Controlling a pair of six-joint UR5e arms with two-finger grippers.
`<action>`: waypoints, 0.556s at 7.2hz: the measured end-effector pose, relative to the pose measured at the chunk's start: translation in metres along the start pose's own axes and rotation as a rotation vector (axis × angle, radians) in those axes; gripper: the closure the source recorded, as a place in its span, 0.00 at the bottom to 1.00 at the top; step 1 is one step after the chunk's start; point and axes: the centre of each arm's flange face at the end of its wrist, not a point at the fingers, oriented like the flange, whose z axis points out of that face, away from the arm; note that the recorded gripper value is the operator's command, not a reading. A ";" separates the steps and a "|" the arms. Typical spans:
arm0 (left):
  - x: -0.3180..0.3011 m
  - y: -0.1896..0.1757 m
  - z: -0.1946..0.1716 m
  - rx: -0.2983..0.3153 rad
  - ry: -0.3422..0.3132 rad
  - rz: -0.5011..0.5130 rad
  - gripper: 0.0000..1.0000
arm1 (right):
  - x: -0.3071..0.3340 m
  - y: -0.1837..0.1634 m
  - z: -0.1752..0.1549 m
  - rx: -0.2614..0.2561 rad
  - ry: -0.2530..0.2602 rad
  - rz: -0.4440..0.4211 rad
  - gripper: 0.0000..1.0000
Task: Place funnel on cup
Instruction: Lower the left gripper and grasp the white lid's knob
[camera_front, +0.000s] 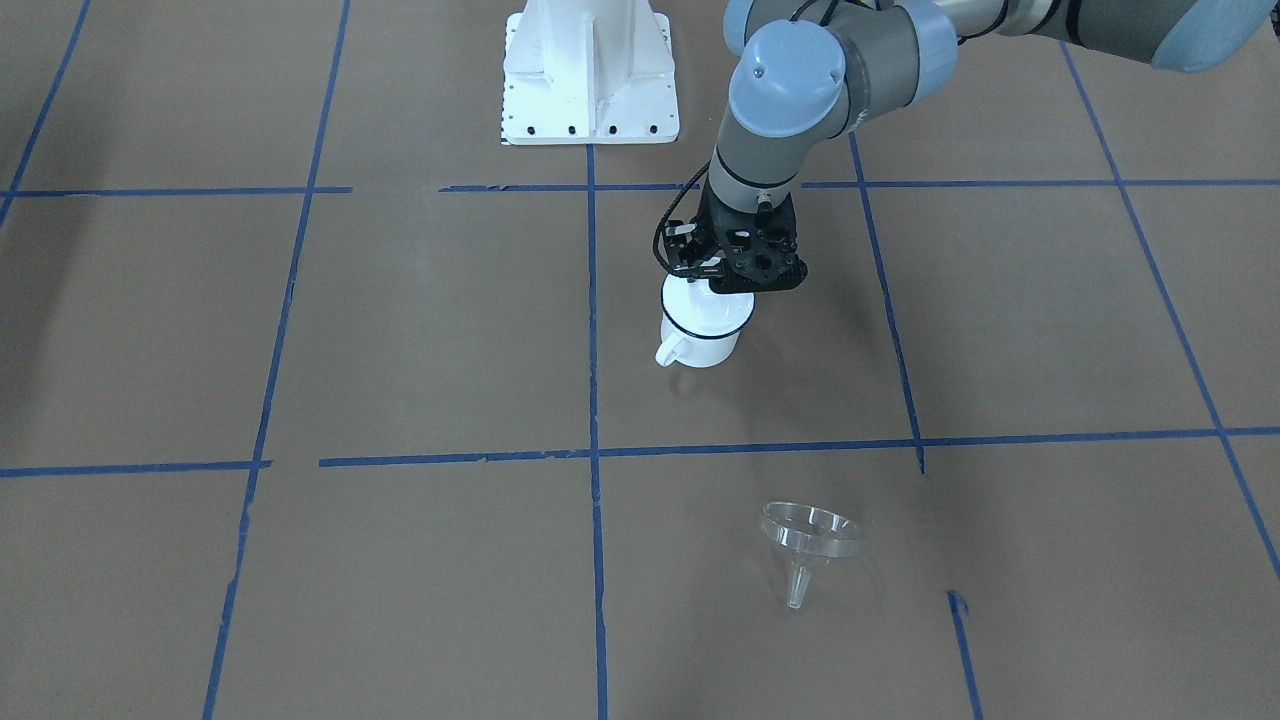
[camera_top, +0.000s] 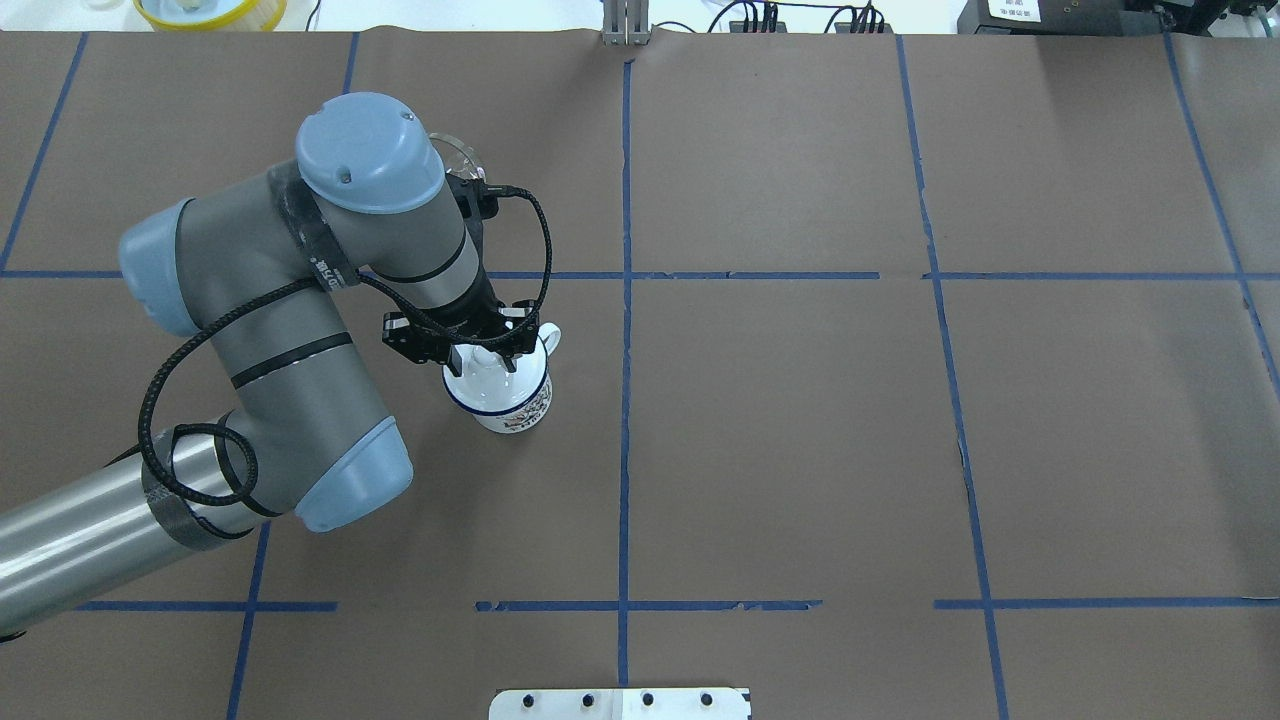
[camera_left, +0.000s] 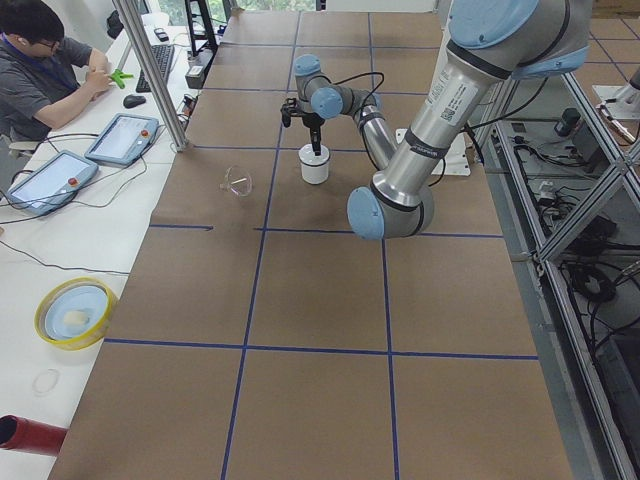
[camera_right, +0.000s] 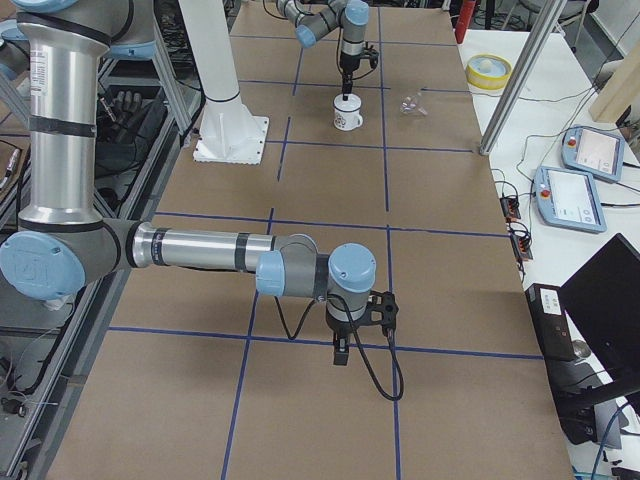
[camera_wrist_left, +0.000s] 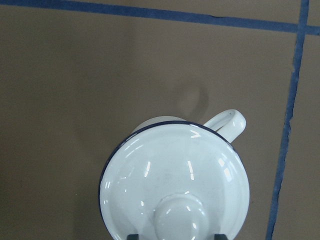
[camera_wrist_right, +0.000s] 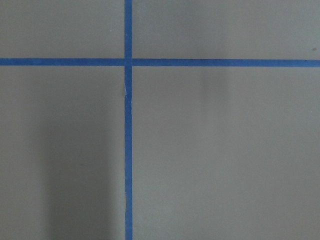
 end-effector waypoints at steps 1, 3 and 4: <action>-0.001 -0.002 -0.002 0.009 0.001 0.000 0.40 | 0.000 0.000 0.000 0.000 0.000 0.000 0.00; 0.000 -0.004 -0.004 0.026 0.009 0.003 0.40 | 0.000 0.000 0.000 0.000 0.000 0.000 0.00; 0.001 -0.005 -0.004 0.032 0.013 0.003 0.41 | 0.000 0.000 0.000 0.000 0.000 0.000 0.00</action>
